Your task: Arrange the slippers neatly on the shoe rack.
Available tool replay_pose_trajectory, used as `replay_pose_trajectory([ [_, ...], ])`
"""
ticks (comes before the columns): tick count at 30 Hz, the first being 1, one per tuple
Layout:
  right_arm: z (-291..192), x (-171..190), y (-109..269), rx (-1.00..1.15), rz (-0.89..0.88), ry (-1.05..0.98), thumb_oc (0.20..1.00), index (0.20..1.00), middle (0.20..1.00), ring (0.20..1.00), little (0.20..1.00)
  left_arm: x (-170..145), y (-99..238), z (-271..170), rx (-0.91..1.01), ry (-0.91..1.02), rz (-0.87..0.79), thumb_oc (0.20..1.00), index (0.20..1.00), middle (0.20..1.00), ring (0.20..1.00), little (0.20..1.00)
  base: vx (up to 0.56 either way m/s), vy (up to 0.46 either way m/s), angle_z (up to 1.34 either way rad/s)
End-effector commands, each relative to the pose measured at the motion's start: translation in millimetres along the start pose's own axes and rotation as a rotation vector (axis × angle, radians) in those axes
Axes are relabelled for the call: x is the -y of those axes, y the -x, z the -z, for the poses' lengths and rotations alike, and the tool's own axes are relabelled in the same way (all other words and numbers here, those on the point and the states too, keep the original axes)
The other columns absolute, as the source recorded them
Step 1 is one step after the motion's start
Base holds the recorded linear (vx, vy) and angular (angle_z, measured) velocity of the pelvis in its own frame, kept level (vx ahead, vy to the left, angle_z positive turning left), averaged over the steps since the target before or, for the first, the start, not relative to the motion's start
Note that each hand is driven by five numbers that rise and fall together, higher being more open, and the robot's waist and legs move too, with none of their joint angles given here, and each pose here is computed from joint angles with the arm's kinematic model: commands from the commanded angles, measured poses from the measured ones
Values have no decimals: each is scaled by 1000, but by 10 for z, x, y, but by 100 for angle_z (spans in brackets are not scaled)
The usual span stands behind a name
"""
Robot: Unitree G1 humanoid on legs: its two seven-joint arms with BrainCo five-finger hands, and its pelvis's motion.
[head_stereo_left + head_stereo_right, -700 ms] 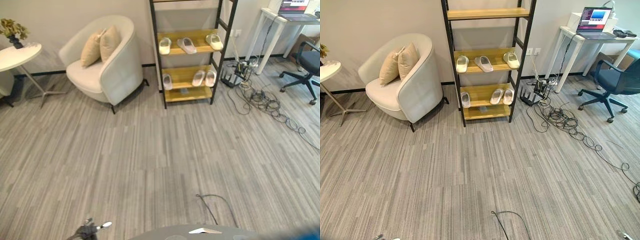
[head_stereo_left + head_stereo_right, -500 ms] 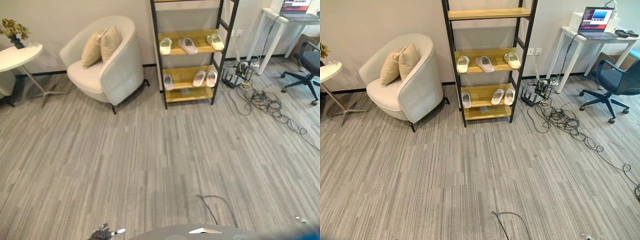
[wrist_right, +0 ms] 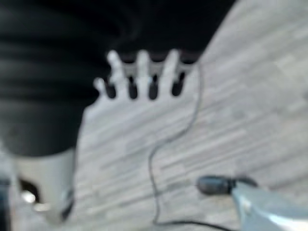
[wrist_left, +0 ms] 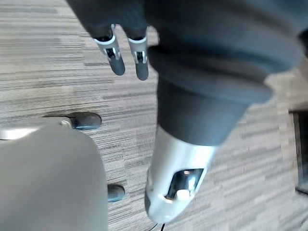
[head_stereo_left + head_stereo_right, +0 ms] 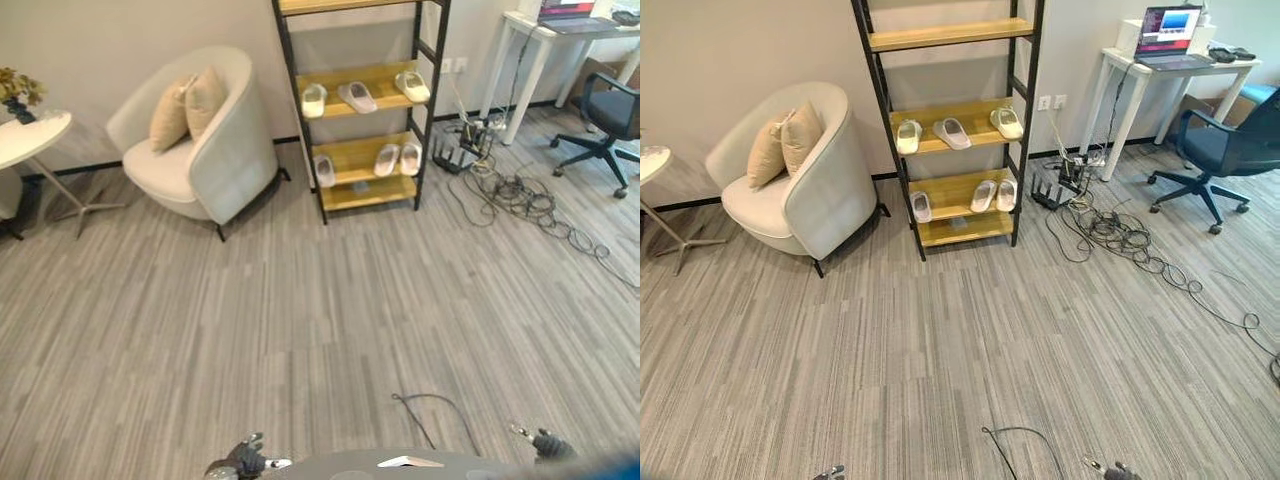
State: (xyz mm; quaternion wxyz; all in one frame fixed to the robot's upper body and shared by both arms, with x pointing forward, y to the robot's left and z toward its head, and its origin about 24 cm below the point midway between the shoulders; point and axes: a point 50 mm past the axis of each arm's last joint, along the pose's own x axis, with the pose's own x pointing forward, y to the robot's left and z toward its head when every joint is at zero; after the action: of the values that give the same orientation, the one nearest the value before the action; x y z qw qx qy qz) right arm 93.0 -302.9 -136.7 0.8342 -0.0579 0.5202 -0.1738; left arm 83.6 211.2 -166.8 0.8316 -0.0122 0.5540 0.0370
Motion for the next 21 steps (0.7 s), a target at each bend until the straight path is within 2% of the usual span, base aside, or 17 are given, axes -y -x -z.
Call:
replay_pose_trajectory([
  [1,18,-44,0,11,15,65,1000,1000,1000,1000,1000,-156,-9,-201,68,17,-64,1000,1000,1000,1000,1000,-79,-299,-24],
  [4,20,-148,11,38,-9,150,1000,1000,1000,1000,1000,-40,-44,-425,141,9,-39,1000,1000,1000,1000,1000,-101,-260,-22],
  [8,-27,-244,1,50,-25,136,1000,1000,1000,1000,1000,42,-62,-548,177,2,-29,1000,1000,1000,1000,1000,-43,-128,-11],
  [13,-137,-449,-15,80,-86,191,1000,1000,1000,1000,1000,109,-60,-347,117,23,-25,1000,1000,1000,1000,1000,115,-16,1],
  [16,-218,-549,-20,106,-122,236,1000,1000,1000,1000,1000,-8,-32,-141,40,70,-75,1000,1000,1000,1000,1000,257,29,-42],
  [21,-225,-624,-2,129,-153,254,1000,1000,1000,1000,1000,-127,-13,-122,31,94,-125,1000,1000,1000,1000,1000,220,17,-29],
])
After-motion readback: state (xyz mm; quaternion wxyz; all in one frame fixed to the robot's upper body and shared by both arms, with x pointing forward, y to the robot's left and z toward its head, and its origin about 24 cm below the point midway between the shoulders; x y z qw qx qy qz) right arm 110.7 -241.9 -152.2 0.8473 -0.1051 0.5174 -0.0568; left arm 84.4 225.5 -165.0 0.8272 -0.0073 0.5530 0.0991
